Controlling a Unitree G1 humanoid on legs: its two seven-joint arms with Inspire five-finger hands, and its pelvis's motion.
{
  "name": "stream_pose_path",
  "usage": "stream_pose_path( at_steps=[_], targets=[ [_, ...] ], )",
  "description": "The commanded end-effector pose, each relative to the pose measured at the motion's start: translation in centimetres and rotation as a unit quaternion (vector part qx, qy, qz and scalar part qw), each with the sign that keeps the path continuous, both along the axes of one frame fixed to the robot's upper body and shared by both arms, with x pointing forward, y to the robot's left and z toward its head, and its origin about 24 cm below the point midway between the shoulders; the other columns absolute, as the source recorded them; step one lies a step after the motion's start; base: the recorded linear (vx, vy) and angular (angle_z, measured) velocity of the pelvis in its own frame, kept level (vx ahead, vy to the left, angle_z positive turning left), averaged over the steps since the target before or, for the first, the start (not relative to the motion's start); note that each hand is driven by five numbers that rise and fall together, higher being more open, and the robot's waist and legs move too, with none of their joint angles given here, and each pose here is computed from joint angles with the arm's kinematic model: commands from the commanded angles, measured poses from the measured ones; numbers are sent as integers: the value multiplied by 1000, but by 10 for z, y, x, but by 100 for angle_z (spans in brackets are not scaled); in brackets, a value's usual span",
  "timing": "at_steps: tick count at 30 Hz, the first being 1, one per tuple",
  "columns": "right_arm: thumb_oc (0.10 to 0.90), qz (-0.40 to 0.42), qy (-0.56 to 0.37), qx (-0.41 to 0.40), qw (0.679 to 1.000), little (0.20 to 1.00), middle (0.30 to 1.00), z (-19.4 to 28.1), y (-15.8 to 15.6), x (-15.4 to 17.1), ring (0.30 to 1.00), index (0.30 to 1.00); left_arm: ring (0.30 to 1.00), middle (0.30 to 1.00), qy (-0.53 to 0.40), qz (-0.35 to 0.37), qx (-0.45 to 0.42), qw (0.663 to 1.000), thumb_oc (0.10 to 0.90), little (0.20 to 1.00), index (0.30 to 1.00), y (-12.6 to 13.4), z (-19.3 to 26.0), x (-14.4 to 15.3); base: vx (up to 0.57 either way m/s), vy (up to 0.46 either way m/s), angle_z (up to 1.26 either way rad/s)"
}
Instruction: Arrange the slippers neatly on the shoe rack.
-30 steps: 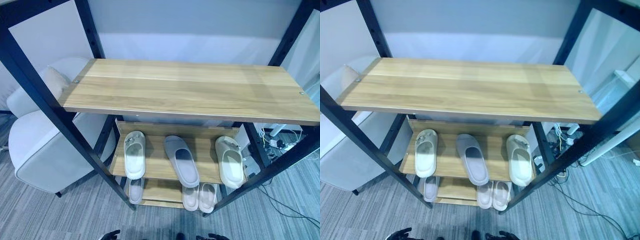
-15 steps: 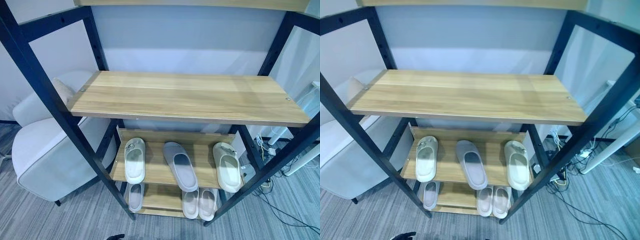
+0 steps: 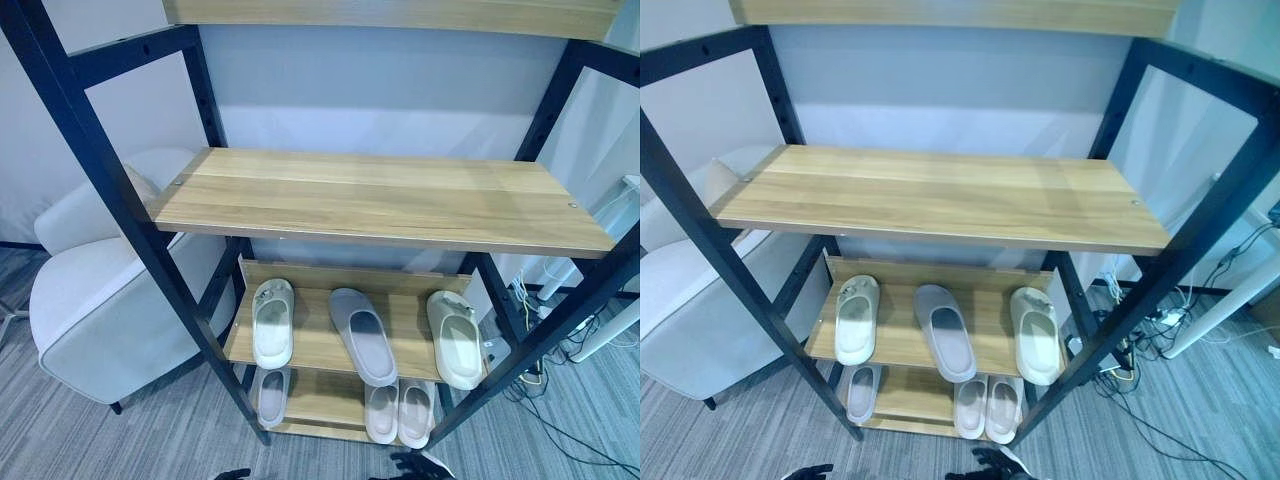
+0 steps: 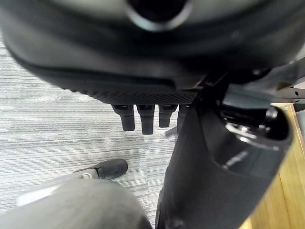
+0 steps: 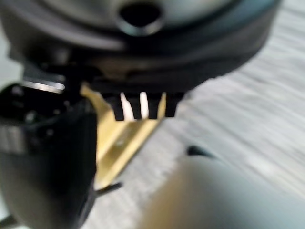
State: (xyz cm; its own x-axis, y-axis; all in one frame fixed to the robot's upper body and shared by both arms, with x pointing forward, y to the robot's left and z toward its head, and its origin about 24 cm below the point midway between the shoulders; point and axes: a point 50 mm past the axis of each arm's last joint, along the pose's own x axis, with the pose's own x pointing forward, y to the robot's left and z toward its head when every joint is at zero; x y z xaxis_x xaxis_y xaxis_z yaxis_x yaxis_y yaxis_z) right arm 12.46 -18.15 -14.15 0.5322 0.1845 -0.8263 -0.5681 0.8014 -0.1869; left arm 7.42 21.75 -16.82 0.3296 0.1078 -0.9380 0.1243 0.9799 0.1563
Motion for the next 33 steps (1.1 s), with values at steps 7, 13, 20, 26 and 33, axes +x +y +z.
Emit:
stream_pose_path(
  at_steps=[7, 13, 20, 26, 33],
  targets=[
    [800, 203, -202, 119, 951, 900, 900, 77, 64, 69, 900, 900, 900, 900, 9, -73, 16, 997, 800, 900, 900, -10, -2, 1, -18, 6, 0],
    [800, 247, -259, 158, 920, 900, 900, 113, 73, 77, 900, 900, 900, 900, 17, -73, 20, 997, 800, 900, 900, -8, -3, -5, 0, 2, 1],
    [800, 256, -284, 233, 894, 900, 900, 144, 83, 77, 900, 900, 900, 900, 12, -76, 17, 997, 800, 900, 900, -10, -3, -2, 0, 0, 0],
    [800, 263, -319, 282, 866, 900, 900, 174, 87, 78, 900, 900, 900, 900, 17, -82, 17, 996, 800, 900, 900, -12, -3, -4, 0, 0, 0],
    [800, 280, -413, 282, 820, 900, 900, 219, 79, 77, 900, 900, 900, 900, 17, -84, 17, 996, 800, 900, 900, -14, -4, -5, 2, -1, 1]
  ],
)
